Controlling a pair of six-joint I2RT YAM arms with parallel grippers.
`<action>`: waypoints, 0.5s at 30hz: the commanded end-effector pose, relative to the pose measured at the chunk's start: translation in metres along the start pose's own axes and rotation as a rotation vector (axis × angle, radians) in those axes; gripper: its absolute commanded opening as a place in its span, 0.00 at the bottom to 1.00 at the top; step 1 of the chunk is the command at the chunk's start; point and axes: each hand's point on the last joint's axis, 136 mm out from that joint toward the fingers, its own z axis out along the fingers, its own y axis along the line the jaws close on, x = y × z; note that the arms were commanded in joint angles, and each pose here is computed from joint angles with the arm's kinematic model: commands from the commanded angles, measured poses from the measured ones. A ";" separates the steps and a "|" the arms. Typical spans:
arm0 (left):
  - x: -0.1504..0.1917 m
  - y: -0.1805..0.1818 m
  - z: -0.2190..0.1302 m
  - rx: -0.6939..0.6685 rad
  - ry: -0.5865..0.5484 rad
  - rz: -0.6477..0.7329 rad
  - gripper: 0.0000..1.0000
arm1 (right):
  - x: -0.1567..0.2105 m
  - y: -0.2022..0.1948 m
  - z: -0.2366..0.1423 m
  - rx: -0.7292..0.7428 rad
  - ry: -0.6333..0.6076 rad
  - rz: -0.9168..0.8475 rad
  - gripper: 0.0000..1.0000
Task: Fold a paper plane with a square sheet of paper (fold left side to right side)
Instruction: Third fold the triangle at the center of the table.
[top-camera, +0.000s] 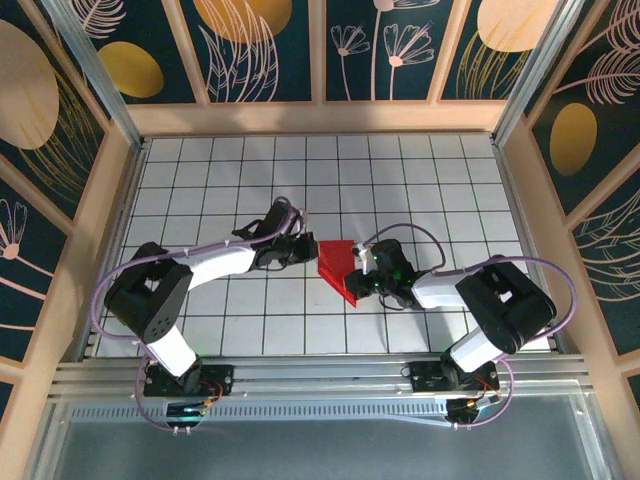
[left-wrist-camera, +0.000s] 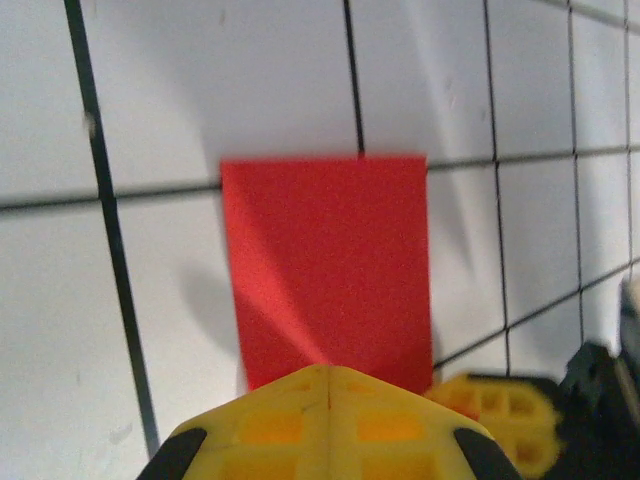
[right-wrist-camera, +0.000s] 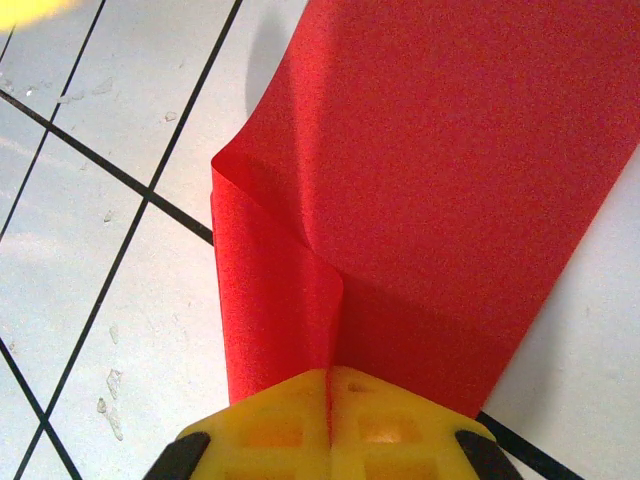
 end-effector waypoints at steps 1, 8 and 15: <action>0.021 -0.024 0.002 0.101 0.042 -0.001 0.02 | 0.023 -0.006 0.004 0.025 0.078 0.028 0.00; 0.036 -0.035 0.026 0.089 0.083 -0.010 0.02 | 0.023 -0.007 0.004 0.027 0.079 0.028 0.00; 0.036 -0.027 0.043 0.049 0.105 -0.015 0.01 | 0.022 -0.007 0.003 0.034 0.081 0.020 0.00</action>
